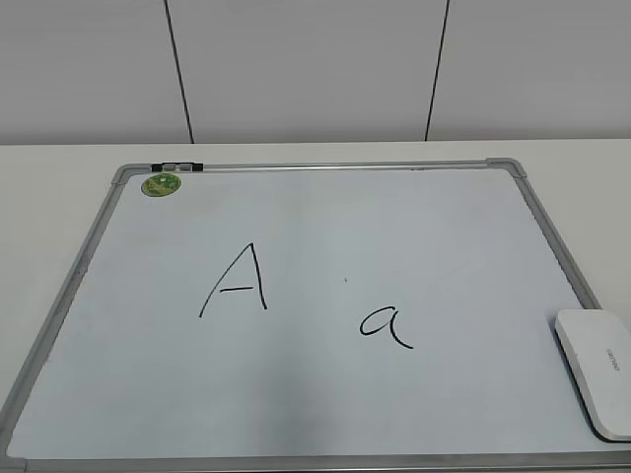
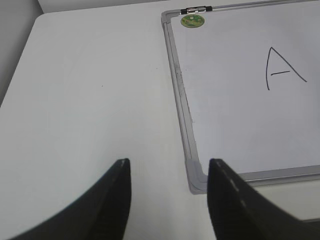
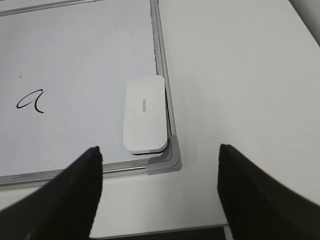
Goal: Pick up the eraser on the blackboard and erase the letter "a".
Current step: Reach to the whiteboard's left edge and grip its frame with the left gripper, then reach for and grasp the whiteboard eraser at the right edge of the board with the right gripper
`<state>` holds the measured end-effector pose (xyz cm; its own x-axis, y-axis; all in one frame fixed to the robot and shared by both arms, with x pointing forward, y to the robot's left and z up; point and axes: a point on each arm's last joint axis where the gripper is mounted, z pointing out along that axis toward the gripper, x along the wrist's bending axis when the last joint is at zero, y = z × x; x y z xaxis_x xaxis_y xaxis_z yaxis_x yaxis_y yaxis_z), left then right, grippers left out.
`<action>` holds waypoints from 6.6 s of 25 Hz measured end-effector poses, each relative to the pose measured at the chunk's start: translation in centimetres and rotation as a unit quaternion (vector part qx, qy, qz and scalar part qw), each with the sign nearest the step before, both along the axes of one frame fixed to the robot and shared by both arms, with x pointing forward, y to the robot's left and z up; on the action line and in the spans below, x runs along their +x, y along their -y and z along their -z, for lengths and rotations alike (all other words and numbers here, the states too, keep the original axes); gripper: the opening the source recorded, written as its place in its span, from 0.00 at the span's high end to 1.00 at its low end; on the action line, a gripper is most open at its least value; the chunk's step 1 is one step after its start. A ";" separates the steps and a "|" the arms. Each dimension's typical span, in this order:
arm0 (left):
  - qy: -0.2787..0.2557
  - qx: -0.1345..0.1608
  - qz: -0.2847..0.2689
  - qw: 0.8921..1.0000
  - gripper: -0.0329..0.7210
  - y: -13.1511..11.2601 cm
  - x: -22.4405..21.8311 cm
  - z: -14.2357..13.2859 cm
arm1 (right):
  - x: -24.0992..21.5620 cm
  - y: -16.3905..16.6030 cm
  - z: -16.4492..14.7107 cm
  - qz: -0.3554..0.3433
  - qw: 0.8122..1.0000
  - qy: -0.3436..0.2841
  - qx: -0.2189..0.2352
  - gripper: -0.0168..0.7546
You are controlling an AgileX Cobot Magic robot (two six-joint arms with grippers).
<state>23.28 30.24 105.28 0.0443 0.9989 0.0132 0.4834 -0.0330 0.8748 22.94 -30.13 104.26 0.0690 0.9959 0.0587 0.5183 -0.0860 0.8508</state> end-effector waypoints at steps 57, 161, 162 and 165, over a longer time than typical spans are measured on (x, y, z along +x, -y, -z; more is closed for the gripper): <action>-0.405 -0.035 -0.009 0.913 0.49 2.3 35.5 4.8 | 0.0 0.0 0.0 0.000 1.000 0.000 0.000 0.29; -0.492 -0.037 -0.030 0.870 0.87 2.5 40.6 15.2 | 19.6 -1.6 3.8 -0.058 0.912 -0.405 0.032 0.13; -0.492 -0.037 -0.030 0.870 0.87 2.5 40.6 15.2 | 19.9 -1.6 4.1 -0.057 0.913 -0.404 0.032 0.13; -0.492 -0.037 -0.030 0.870 0.87 2.5 40.6 15.2 | 21.2 -1.6 4.9 -0.055 0.911 -0.407 0.032 0.11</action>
